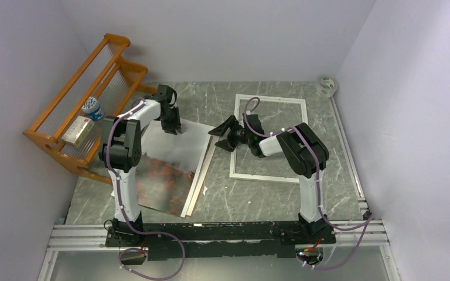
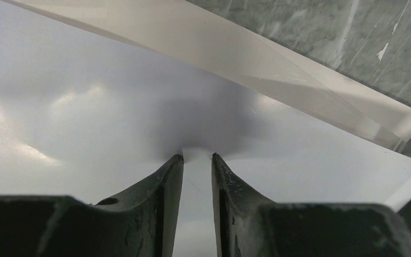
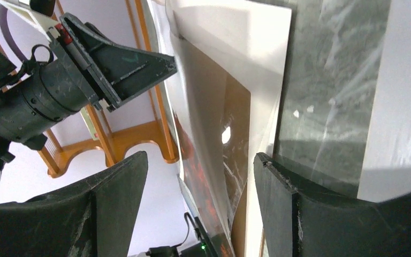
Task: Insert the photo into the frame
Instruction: Pick up the photo frame item at the center of the board.
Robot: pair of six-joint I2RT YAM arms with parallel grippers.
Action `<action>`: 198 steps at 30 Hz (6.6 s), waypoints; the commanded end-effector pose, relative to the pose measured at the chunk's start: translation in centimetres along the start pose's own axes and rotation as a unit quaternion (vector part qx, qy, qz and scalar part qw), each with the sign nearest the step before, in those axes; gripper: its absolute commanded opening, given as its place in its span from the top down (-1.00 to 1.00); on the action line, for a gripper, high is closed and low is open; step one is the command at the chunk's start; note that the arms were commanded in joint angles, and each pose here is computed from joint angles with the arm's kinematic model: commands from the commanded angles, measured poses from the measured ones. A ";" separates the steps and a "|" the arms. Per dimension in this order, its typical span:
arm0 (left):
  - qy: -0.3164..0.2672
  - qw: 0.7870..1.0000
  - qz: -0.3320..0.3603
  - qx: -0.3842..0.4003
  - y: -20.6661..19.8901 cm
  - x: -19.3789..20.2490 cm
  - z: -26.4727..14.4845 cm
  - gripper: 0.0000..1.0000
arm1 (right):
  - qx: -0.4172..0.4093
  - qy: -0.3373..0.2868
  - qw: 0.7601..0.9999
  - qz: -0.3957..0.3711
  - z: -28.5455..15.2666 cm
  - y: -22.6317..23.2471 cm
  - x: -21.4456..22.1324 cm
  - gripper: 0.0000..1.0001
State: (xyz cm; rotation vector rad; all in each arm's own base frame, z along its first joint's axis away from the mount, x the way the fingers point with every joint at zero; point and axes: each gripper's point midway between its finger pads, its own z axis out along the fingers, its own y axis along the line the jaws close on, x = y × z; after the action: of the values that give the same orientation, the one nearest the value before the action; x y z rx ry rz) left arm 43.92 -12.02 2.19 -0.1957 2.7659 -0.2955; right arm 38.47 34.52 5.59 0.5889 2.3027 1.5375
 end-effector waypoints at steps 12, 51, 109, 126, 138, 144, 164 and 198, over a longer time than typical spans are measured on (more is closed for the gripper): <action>0.142 0.989 -0.032 -0.029 2.2 8.7 3.1 0.35 | -0.093 -0.014 0.995 -0.017 -1.3 3.8 2.1 -0.51; 0.151 0.987 -0.035 -0.043 2.5 8.8 3.1 0.36 | -0.058 -0.013 0.990 -0.129 -0.6 4.6 4.6 0.31; -0.031 0.999 -0.036 -0.007 2.4 -3.2 -8.3 -0.01 | 0.105 -0.032 0.897 -0.427 -12.1 17.3 -3.0 1.00; -0.101 0.993 -0.059 -0.028 3.1 -5.7 -13.3 -0.41 | 0.028 -0.173 0.864 -0.473 -15.1 26.4 -5.7 1.00; -0.108 0.992 -0.063 0.024 1.8 -5.4 -14.8 -0.64 | 0.015 -0.164 0.888 -0.429 -13.4 26.9 -5.9 1.00; -0.090 0.993 -0.065 0.035 1.7 -4.7 -13.7 -0.60 | 0.069 -0.205 0.866 -0.451 -15.4 26.7 -7.8 1.00; -0.179 0.952 0.009 0.247 -6.7 -11.6 -19.7 -0.73 | 0.048 -0.219 0.713 -0.664 -28.1 32.1 -6.3 1.00; -0.321 0.788 0.255 0.459 -12.7 -3.6 -36.7 -0.88 | -0.233 -0.213 0.601 -0.734 -38.7 42.7 7.1 1.00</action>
State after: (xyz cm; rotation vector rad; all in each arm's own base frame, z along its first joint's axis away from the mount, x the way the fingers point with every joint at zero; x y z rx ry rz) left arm 37.30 -17.54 36.51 0.4903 1.7618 -1.1652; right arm 24.11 21.98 55.40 -0.8428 1.2240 0.7651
